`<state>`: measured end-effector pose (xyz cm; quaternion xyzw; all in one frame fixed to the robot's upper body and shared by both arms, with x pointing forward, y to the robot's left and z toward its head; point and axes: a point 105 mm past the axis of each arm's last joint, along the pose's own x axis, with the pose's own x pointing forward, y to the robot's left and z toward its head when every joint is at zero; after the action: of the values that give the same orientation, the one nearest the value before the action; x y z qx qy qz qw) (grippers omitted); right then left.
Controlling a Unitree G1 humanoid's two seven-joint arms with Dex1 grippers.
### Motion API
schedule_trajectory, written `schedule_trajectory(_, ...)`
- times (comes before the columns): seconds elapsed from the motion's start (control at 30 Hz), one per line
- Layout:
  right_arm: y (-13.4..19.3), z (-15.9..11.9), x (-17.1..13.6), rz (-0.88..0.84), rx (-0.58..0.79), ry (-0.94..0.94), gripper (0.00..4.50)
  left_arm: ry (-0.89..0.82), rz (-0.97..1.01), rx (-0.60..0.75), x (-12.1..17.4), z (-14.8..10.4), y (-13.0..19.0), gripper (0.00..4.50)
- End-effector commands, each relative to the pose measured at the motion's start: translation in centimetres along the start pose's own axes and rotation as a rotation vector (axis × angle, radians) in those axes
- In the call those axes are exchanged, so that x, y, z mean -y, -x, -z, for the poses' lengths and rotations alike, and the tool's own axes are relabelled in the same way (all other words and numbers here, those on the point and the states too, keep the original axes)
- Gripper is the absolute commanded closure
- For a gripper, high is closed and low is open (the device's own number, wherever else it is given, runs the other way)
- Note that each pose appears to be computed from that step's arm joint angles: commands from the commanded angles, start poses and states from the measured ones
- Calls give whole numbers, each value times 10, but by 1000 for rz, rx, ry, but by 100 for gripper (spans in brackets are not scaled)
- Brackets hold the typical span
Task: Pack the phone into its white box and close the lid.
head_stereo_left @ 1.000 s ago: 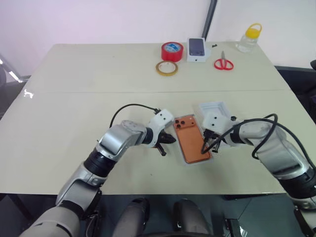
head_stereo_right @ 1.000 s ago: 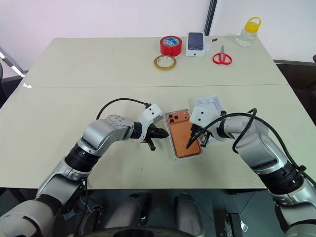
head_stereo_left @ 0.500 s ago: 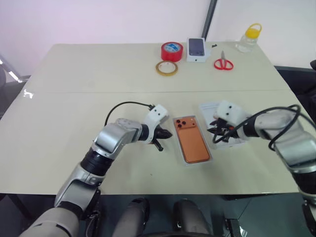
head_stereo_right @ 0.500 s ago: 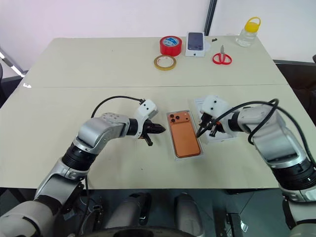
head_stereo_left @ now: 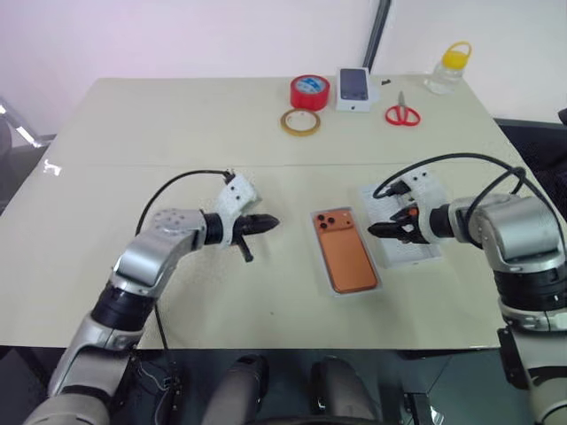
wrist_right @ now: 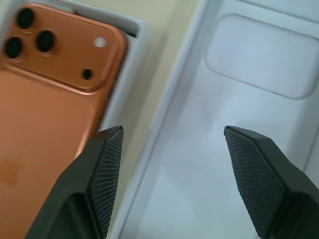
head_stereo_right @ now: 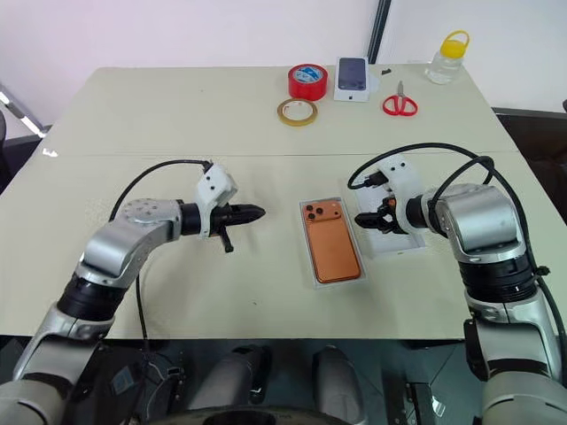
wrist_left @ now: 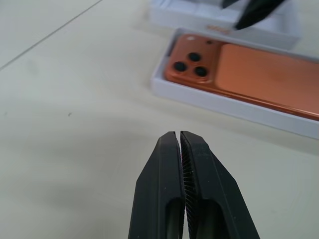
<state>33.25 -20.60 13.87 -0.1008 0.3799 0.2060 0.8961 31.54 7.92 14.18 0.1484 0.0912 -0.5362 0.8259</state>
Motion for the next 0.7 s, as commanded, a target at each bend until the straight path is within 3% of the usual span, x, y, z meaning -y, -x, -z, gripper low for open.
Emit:
schedule_trajectory(0.03,0,-4,0,19,7,-5,113,-75,98,82,20,-19,5,435)
schedule_trajectory(0.13,-4,-1,-3,30,-12,-2,113,-108,154,98,33,-19,8,435)
schedule_trajectory(0.37,-7,-2,-9,25,-16,-9,447,-125,152,70,33,-10,9,435)
schedule_trajectory(0.6,14,-40,-5,4,137,-122,447,-70,40,84,14,-4,23,435)
schedule_trajectory(0.7,36,-86,-25,-273,360,-248,447,-19,-116,106,-11,1,43,435)
